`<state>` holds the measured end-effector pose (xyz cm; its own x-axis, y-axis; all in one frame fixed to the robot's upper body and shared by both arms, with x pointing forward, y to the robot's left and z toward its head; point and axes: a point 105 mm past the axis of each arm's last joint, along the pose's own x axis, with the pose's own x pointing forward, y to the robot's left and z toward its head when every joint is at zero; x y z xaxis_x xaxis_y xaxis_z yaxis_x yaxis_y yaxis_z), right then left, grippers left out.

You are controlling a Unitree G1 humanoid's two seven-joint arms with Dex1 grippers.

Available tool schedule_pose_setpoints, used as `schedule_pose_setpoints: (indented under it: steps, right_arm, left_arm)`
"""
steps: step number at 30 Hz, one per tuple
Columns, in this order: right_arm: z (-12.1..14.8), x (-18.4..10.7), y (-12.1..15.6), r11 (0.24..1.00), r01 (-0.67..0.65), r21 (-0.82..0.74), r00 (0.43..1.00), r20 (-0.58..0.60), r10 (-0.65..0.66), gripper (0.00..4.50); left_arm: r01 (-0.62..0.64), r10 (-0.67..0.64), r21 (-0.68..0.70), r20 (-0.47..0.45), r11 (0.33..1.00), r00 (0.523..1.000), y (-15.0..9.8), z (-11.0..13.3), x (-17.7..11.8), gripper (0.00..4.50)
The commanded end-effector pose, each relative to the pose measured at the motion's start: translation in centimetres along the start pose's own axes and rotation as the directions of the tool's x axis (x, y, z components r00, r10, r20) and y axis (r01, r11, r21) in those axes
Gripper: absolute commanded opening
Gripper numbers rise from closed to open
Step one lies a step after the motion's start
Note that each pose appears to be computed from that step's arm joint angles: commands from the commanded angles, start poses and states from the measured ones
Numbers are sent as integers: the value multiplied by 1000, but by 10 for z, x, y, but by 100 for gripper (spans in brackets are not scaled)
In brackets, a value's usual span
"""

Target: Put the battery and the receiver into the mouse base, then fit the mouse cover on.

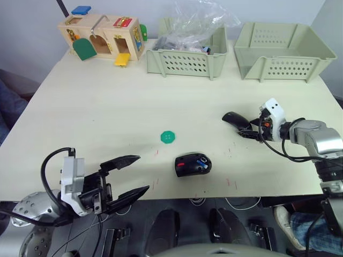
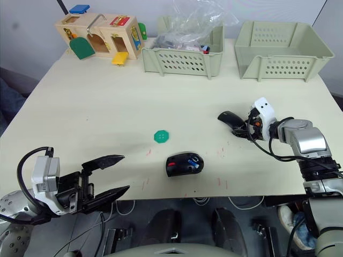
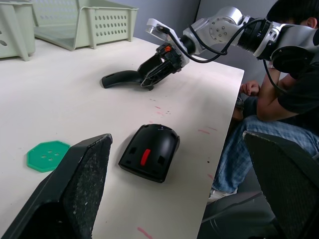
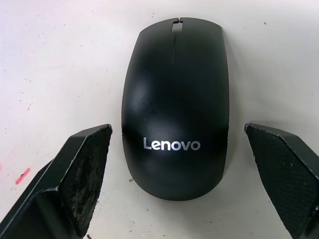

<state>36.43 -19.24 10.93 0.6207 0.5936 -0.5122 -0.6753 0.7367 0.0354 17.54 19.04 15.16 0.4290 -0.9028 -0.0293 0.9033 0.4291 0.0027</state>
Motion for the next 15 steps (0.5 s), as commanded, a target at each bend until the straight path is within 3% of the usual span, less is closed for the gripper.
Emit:
schedule_pose_setpoints:
  steps: [1, 15]
  right_arm:
    - [10, -9, -6, 999, 30, -30, 999, 35, -29, 450]
    - [8, -6, -3, 999, 26, -44, 999, 29, -25, 450]
  left_arm:
    - [12, -12, 20, 1, 1000, 1000, -2, 3, 1, 448]
    - [8, -8, 16, -3, 1000, 1000, -2, 0, -1, 448]
